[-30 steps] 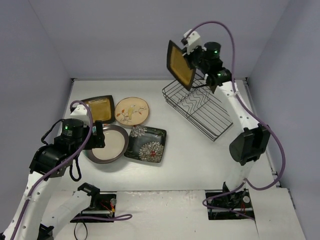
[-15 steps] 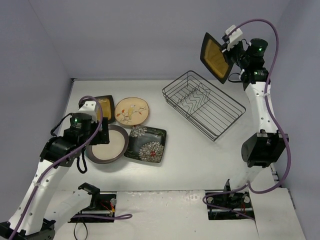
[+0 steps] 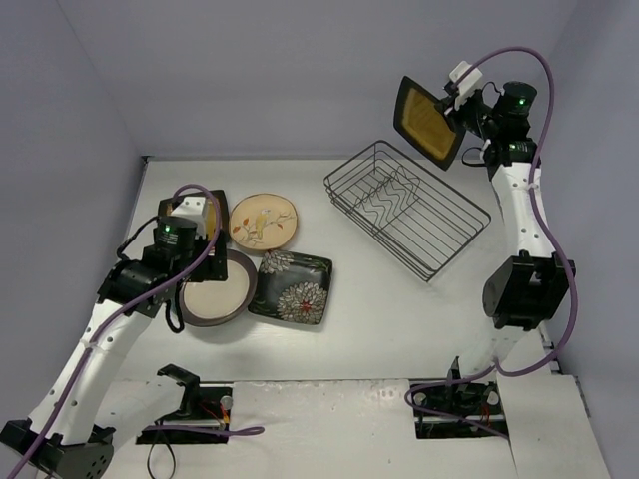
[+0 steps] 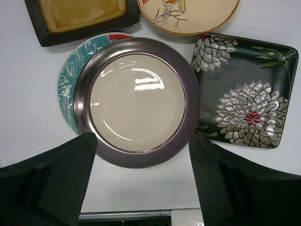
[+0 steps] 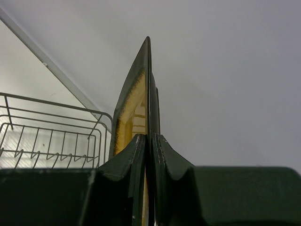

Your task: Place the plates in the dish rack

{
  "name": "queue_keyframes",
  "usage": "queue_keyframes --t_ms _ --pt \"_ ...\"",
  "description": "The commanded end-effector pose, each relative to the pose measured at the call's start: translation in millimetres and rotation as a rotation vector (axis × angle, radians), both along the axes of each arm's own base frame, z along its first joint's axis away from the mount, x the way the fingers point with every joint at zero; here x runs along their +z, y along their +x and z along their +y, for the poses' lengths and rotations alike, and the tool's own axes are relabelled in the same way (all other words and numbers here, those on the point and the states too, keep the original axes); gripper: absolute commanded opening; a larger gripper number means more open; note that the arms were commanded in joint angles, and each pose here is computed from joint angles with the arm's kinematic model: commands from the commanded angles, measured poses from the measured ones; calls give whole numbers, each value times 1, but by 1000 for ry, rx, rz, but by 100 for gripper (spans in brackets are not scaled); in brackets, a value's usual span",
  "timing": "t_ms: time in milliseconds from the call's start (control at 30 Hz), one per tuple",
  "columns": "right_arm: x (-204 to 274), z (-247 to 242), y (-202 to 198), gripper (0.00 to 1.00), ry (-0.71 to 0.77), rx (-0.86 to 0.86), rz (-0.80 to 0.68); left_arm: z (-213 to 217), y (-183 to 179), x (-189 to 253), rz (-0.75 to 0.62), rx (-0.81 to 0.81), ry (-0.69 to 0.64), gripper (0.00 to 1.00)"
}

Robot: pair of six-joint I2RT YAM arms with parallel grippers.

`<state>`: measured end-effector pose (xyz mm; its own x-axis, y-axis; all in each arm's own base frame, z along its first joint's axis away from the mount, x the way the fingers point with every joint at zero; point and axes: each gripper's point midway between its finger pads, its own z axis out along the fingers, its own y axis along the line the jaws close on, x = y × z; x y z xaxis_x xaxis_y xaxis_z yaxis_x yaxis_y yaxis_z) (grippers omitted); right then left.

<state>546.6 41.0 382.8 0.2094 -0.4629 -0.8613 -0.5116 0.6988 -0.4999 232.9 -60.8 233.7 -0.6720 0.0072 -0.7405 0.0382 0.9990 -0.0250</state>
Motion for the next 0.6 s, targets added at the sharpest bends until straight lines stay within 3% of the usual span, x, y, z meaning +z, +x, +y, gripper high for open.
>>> queue_keyframes --t_ms 0,567 --pt "67 10 -2 0 -60 71 -293 -6 14 11 -61 -3 -22 80" --pt "8 16 23 0 -82 125 -246 -12 20 -1 -11 -14 -18 80"
